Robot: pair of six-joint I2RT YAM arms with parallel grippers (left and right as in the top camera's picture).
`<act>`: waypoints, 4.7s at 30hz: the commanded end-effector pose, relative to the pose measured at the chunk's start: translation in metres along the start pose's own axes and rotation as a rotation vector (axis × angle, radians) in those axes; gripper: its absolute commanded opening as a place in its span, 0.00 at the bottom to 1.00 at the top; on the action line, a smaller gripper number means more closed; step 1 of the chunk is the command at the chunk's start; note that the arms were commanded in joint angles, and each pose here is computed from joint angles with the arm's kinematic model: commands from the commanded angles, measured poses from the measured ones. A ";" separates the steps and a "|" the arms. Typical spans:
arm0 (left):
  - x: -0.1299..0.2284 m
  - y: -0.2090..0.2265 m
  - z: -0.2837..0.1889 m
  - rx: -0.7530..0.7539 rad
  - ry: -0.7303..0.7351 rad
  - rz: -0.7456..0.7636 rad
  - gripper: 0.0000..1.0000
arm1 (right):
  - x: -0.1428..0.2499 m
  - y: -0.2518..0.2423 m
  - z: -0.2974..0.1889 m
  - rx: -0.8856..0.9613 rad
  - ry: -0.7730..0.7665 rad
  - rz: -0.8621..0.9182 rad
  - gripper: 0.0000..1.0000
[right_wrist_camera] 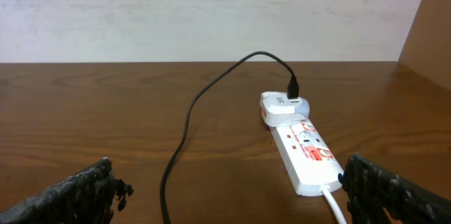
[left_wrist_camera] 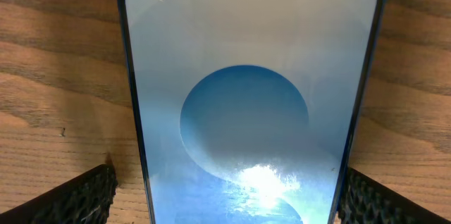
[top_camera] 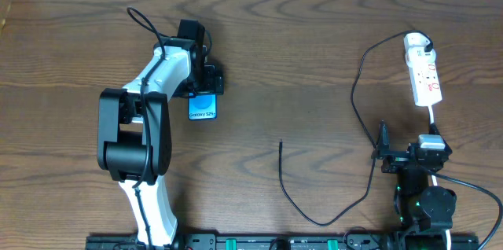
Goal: Plug charger to phone and switch on socket
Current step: 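Close the left gripper on the phone's bottom edge, then lift the phone with the left gripper and tilt it upright toward center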
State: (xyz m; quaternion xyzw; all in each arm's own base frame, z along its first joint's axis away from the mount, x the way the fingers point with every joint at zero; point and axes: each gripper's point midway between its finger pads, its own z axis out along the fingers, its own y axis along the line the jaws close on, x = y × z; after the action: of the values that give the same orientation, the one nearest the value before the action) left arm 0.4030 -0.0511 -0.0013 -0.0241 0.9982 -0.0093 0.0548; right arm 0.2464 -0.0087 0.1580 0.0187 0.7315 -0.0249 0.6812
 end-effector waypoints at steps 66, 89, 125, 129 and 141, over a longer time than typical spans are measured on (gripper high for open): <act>-0.006 -0.003 -0.041 0.024 -0.061 0.009 0.08 | -0.001 0.001 0.000 -0.001 -0.005 -0.008 0.99; 0.021 -0.128 -0.138 0.853 0.147 -0.224 0.07 | -0.001 0.001 0.000 -0.001 -0.005 -0.008 0.99; 0.039 -0.166 -0.228 1.138 0.988 -0.914 0.07 | -0.001 0.001 0.000 -0.001 -0.005 -0.008 0.99; 0.040 -0.166 -0.228 1.135 0.992 -0.919 0.08 | -0.001 0.001 0.000 -0.001 -0.005 -0.008 0.99; 0.039 -0.165 -0.228 1.136 0.992 -0.921 0.07 | -0.001 0.001 0.000 -0.001 -0.005 -0.008 0.99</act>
State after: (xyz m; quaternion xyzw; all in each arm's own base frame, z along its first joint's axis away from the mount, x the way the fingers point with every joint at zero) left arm 0.3509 -0.2144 0.1985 -0.4090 0.6508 -0.5108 -0.3851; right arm 0.2464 -0.0087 0.1581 0.0187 0.7313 -0.0249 0.6813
